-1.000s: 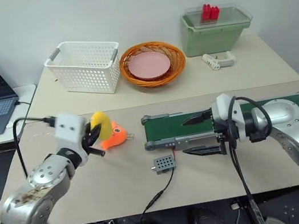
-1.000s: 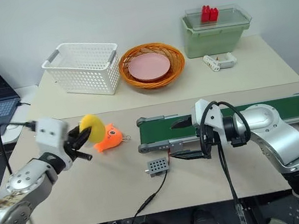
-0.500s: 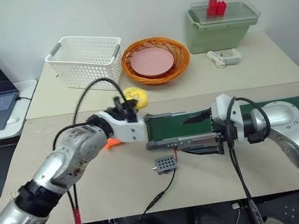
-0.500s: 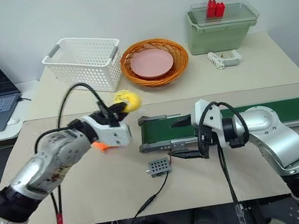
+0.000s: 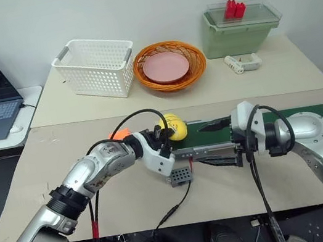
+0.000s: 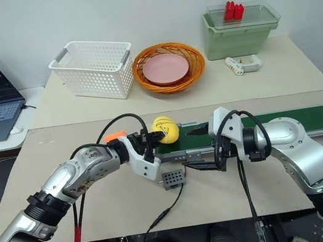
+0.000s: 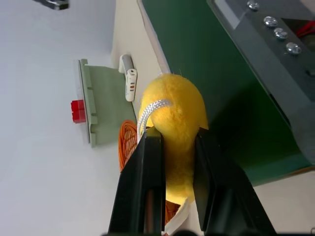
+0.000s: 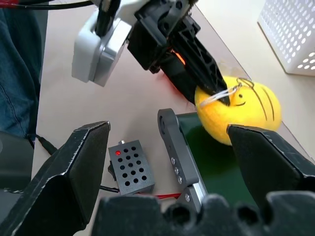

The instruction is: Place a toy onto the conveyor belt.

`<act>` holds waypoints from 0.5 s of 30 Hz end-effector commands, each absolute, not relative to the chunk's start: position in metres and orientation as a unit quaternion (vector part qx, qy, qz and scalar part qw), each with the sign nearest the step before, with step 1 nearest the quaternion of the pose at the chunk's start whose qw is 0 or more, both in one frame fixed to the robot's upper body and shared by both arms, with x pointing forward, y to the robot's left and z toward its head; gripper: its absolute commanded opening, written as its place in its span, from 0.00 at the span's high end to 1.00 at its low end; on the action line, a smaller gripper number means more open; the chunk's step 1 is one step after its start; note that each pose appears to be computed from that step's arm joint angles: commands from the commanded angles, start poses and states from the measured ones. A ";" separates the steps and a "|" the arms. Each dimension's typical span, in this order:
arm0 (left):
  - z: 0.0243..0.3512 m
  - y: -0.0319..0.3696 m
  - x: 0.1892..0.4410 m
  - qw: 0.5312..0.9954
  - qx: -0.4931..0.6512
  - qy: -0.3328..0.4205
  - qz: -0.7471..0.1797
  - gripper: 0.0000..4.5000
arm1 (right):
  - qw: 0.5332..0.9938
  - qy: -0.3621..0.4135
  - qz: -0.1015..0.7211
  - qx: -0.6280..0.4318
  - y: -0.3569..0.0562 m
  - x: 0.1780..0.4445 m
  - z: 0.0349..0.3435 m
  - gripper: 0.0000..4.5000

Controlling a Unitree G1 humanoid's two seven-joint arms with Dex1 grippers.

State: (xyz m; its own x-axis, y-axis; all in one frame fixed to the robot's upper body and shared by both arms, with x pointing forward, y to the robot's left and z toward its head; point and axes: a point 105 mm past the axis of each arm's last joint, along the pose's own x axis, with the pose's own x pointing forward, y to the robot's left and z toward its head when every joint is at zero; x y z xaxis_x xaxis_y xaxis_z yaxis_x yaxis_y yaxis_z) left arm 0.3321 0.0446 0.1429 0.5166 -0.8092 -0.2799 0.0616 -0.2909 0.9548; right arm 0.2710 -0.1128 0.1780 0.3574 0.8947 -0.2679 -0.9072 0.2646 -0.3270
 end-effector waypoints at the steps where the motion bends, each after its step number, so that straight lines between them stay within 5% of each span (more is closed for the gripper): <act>1: 0.155 0.038 0.331 0.522 0.690 -0.295 -0.405 0.83 | 0.797 -0.007 0.559 -0.229 -0.115 0.267 0.191 0.00; 5: 0.147 0.038 0.332 0.521 0.689 -0.284 -0.417 0.83 | 0.797 -0.007 0.558 -0.229 -0.116 0.266 0.192 0.00; 8: 0.146 0.036 0.332 0.536 0.677 -0.280 -0.420 0.68 | 0.798 -0.005 0.557 -0.229 -0.117 0.266 0.192 0.00; 15: 0.141 0.037 0.335 0.539 0.680 -0.264 -0.421 0.11 | 0.827 0.019 0.511 -0.235 -0.144 0.282 0.188 0.00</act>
State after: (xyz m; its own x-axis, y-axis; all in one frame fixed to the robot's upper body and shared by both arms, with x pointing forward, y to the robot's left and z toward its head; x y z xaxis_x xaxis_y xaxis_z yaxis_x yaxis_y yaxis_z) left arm 0.3344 0.0372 0.1343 0.4978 -0.8117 -0.3054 0.1076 -0.2917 0.9505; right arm 0.2756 -0.1298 0.1782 0.4171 0.8616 -0.2895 -0.8886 0.3197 -0.3289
